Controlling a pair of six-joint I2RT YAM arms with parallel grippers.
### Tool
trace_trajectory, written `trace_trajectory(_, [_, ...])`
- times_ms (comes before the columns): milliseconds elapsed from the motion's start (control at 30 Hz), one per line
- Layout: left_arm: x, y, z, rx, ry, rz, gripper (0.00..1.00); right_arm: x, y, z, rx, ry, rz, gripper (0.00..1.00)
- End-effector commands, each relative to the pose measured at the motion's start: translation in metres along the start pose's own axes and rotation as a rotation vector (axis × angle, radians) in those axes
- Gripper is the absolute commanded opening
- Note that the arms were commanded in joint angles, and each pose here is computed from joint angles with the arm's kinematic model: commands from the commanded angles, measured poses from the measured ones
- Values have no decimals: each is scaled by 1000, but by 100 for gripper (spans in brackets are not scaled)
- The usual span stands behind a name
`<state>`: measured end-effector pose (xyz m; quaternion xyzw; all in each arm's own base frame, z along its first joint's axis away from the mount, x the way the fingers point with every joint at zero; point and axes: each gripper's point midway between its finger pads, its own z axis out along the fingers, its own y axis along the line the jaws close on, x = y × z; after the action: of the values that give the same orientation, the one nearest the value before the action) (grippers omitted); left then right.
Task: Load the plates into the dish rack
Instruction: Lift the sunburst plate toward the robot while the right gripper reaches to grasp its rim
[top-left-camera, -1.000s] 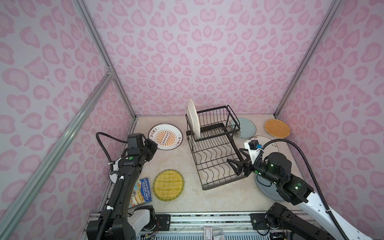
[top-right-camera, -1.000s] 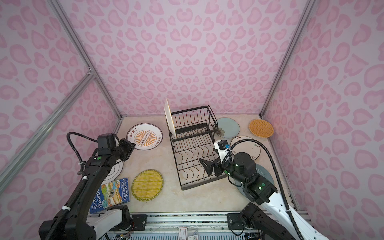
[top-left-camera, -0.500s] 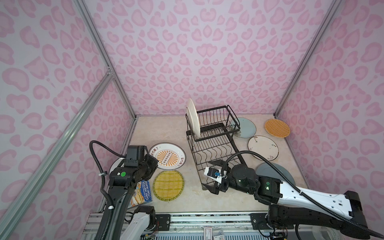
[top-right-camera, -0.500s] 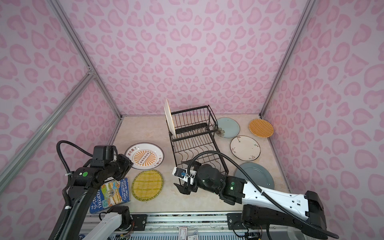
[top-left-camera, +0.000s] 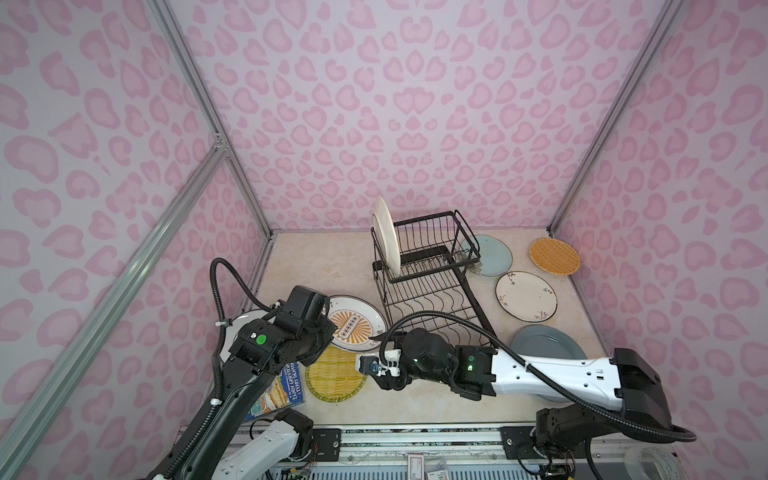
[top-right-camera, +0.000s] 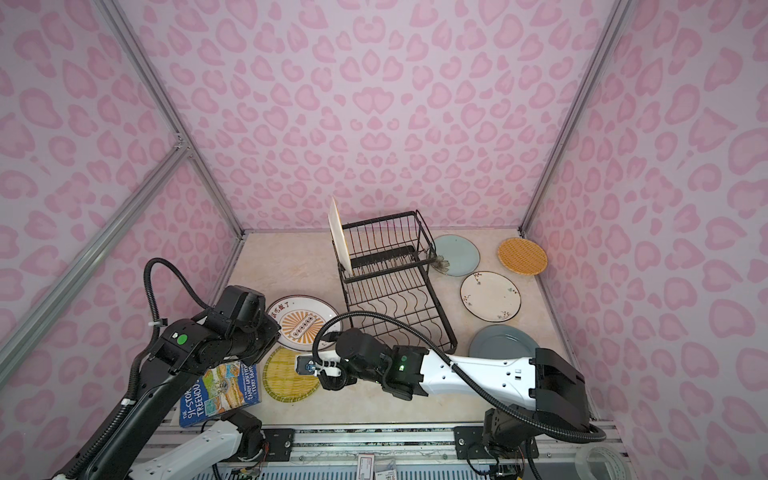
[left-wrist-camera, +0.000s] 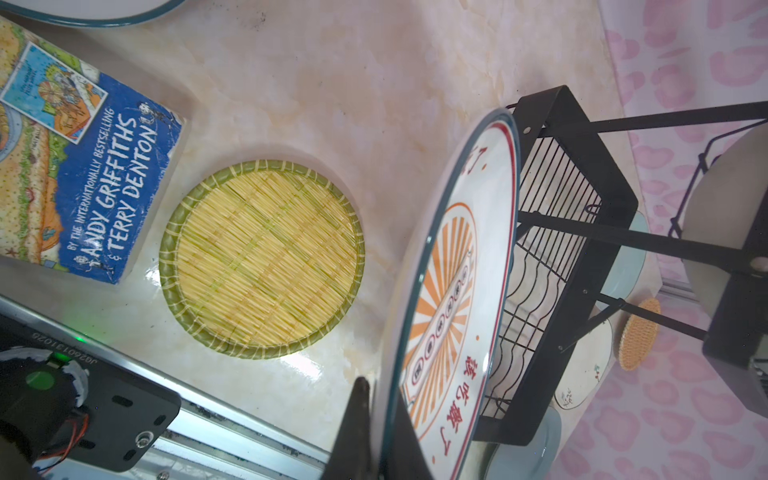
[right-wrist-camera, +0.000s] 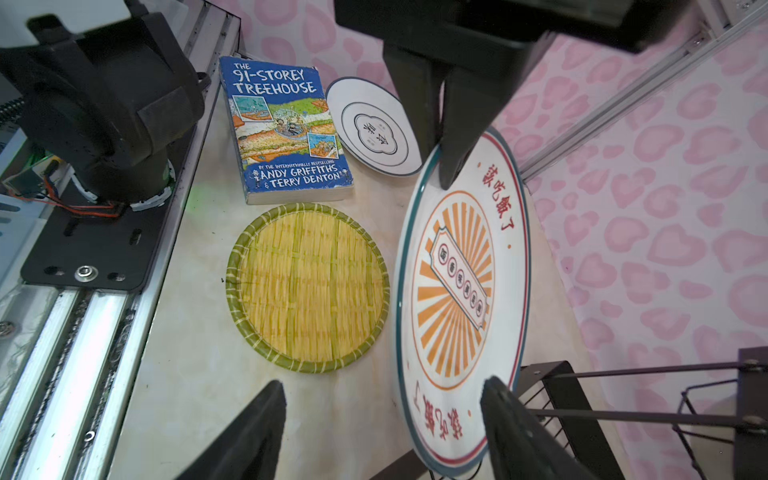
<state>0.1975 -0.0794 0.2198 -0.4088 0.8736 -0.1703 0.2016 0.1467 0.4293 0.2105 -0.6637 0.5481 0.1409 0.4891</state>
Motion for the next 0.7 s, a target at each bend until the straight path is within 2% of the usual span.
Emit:
trace_trajectory(0, [-6,-7,-6,18,-32,-28,4,-4,-8,12,48,-1,-13,69])
trace_trajectory(167, [-5,-7,-9,30,-32,-34,4,-2,-17,31,83,25,-10,56])
trace_trajectory(367, [-4,-7,-10,31,-30,-30,4,-1,-27,51,118,55,-14,30])
trace_trajectory(567, [-4,-8,-13,31,-27,-24,4,-3,-42,54,185,50,-12,2])
trace_trajectory(667, [-4,-9,-15,33,-26,-23,4,-3,-46,53,205,56,-18,0])
